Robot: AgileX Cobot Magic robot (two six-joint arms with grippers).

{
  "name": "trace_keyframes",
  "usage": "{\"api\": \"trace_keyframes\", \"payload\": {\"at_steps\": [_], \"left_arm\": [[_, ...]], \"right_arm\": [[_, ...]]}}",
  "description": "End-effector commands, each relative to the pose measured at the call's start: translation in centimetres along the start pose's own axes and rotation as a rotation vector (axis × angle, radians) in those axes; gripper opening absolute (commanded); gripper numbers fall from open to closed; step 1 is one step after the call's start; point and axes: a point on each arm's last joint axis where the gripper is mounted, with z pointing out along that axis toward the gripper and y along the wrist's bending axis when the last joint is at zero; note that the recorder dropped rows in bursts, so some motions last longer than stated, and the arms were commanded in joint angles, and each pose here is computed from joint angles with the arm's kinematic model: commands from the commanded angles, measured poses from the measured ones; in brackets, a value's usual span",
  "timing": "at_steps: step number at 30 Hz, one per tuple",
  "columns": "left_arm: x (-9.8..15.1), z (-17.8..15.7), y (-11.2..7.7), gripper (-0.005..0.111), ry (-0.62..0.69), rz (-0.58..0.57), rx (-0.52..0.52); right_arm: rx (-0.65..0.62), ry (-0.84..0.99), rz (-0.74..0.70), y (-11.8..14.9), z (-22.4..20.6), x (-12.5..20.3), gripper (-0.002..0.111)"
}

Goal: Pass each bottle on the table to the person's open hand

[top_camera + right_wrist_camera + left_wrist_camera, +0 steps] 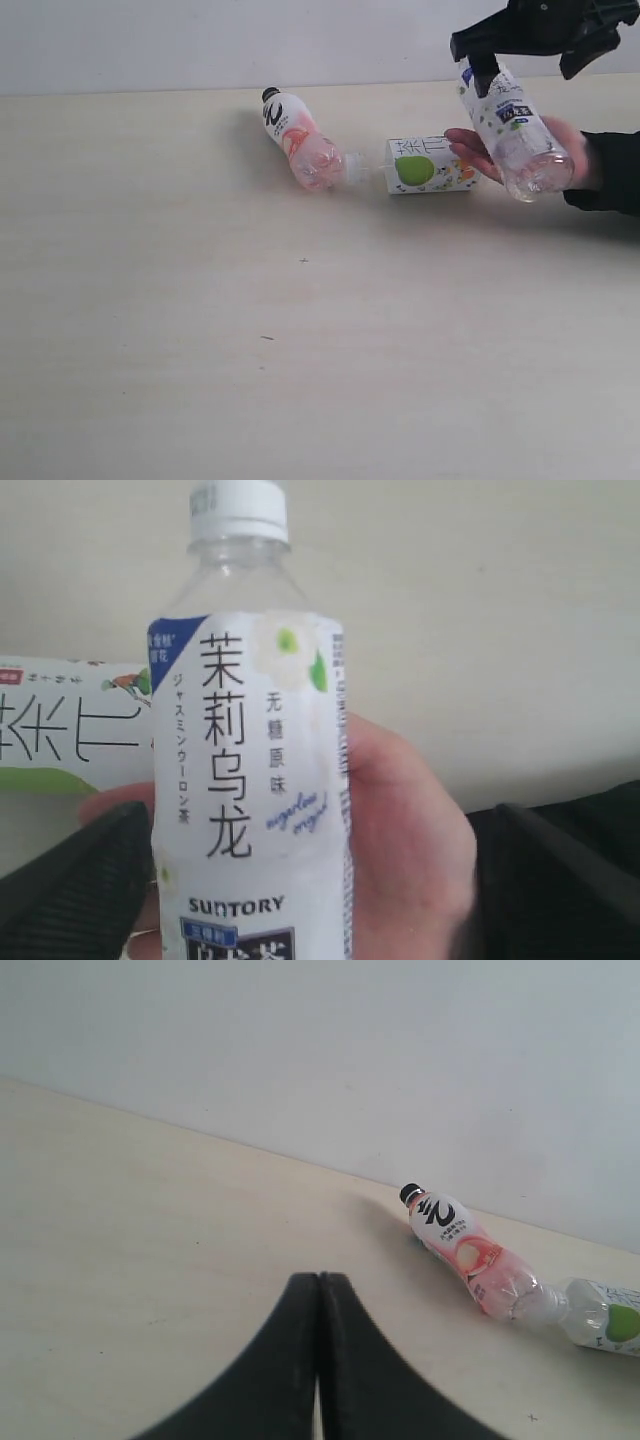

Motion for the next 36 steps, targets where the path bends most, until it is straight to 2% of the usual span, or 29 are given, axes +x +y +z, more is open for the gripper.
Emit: {"api": "trace_keyframes", "payload": {"at_steps": [1, 10, 13, 19, 24, 28, 36], "left_arm": [[0.0, 0.0, 0.0, 0.000, -0.002, 0.007, 0.002], [0.0, 0.0, 0.0, 0.000, -0.002, 0.007, 0.002], [0.0, 0.0, 0.0, 0.000, -0.002, 0.007, 0.002], [0.0, 0.0, 0.0, 0.000, -0.002, 0.007, 0.002], [0.0, 0.0, 0.0, 0.000, -0.002, 0.007, 0.002], [0.0, 0.0, 0.0, 0.000, -0.002, 0.007, 0.002], [0.0, 0.0, 0.0, 0.000, -0.002, 0.007, 0.002]], "right_arm": [[-0.010, -0.090, -0.005, -0.8, -3.7, -0.3, 0.086], [-0.114, -0.201, -0.043, -1.5, -10.0, 0.5, 0.085], [-0.117, -0.224, -0.068, -1.8, -11.5, 0.9, 0.077], [-0.112, -0.226, -0.072, -2.3, -13.2, 1.7, 0.042], [-0.125, -0.200, -0.125, -2.4, -14.0, 2.3, -0.001], [-0.207, -0.187, -0.201, -1.7, -14.5, 2.8, 0.000], [-0.368, -0.188, -0.256, -0.5, -15.5, 3.4, 0.000]]}}
